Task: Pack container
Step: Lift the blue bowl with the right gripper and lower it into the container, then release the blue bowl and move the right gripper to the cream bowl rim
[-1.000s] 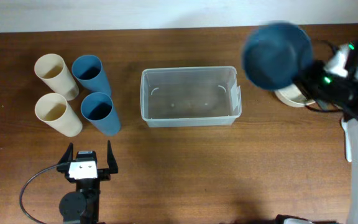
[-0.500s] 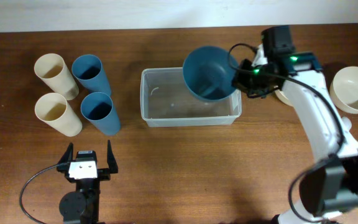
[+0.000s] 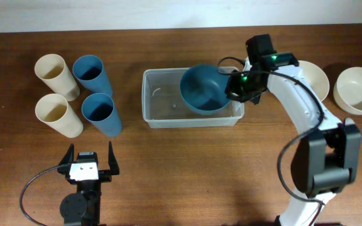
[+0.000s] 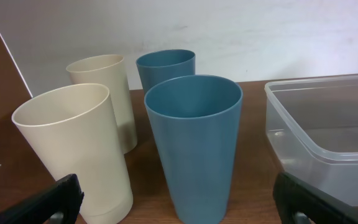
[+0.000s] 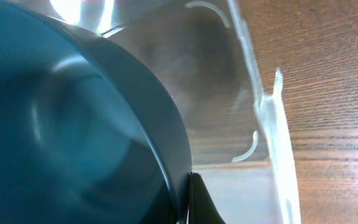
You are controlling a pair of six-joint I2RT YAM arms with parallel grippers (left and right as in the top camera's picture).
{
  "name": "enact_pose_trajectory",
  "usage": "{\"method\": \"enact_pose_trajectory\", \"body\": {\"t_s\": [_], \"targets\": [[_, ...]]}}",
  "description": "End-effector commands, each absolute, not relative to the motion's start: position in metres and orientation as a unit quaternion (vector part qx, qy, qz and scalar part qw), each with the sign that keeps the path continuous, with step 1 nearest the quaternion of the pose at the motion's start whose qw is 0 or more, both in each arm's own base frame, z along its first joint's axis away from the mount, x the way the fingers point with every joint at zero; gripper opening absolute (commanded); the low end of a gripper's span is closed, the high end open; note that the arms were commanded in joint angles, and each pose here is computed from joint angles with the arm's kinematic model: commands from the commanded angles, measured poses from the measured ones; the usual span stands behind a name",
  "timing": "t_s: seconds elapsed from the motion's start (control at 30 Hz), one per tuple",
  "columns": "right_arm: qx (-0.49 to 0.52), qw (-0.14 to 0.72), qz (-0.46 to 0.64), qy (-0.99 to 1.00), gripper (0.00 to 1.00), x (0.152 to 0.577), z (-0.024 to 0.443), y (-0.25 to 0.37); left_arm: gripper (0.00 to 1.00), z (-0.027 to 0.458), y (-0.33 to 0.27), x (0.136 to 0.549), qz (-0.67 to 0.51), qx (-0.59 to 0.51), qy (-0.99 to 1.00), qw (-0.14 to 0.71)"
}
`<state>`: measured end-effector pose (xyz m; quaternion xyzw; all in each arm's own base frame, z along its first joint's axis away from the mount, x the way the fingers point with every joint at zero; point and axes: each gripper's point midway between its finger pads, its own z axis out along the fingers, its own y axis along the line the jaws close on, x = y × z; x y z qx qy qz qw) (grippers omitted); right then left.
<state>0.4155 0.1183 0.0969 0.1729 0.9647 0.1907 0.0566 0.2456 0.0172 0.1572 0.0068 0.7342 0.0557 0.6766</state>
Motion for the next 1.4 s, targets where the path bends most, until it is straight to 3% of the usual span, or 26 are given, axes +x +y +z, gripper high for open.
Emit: {"method": "enact_pose_trajectory", "body": {"t_s": [0.0, 0.27, 0.4, 0.5, 0.6, 0.63, 0.73, 0.8, 0.87, 1.03, 1.37], "targets": [[0.162, 0.058, 0.17, 0.97, 0.04, 0.419, 0.085, 0.116, 1.0, 0.156, 0.014, 0.246, 0.056, 0.02, 0.735, 0.676], [0.155, 0.069, 0.159, 0.973, 0.16, 0.424, 0.081, 0.112, 1.0, 0.156, 0.014, 0.246, 0.056, 0.02, 0.735, 0.676], [0.153, 0.069, 0.169, 0.971, 0.17, 0.425, 0.083, 0.116, 1.0, 0.156, 0.014, 0.246, 0.056, 0.02, 0.735, 0.676], [0.147, 0.081, 0.196, 0.966, 0.18, 0.434, 0.099, 0.123, 1.0, 0.156, 0.014, 0.246, 0.056, 0.02, 0.735, 0.676], [0.154, 0.118, 0.193, 0.962, 0.25, 0.453, 0.139, 0.112, 1.0, 0.156, 0.014, 0.246, 0.056, 0.02, 0.735, 0.676], [0.162, 0.135, 0.183, 0.96, 0.29, 0.459, 0.158, 0.101, 1.0, 0.156, 0.014, 0.246, 0.056, 0.02, 0.735, 0.676], [0.224, 0.179, 0.121, 0.95, 0.72, 0.464, 0.214, 0.045, 1.0, 0.156, 0.014, 0.246, 0.056, 0.02, 0.735, 0.676], [0.294, 0.187, 0.058, 0.935, 0.92, 0.452, 0.235, -0.002, 1.0, 0.156, 0.014, 0.246, 0.056, 0.02, 0.735, 0.676], [0.384, 0.172, -0.016, 0.907, 1.0, 0.424, 0.243, -0.057, 1.0, 0.156, 0.014, 0.246, 0.056, 0.02, 0.735, 0.676], [0.478, 0.102, -0.054, 0.871, 0.99, 0.386, 0.209, -0.125, 1.0, 0.156, 0.014, 0.246, 0.056, 0.02, 0.735, 0.676], [0.543, 0.015, -0.001, 0.84, 0.99, 0.36, 0.097, -0.148, 1.0, 0.156, 0.014, 0.246, 0.056, 0.02, 0.735, 0.676]]}}
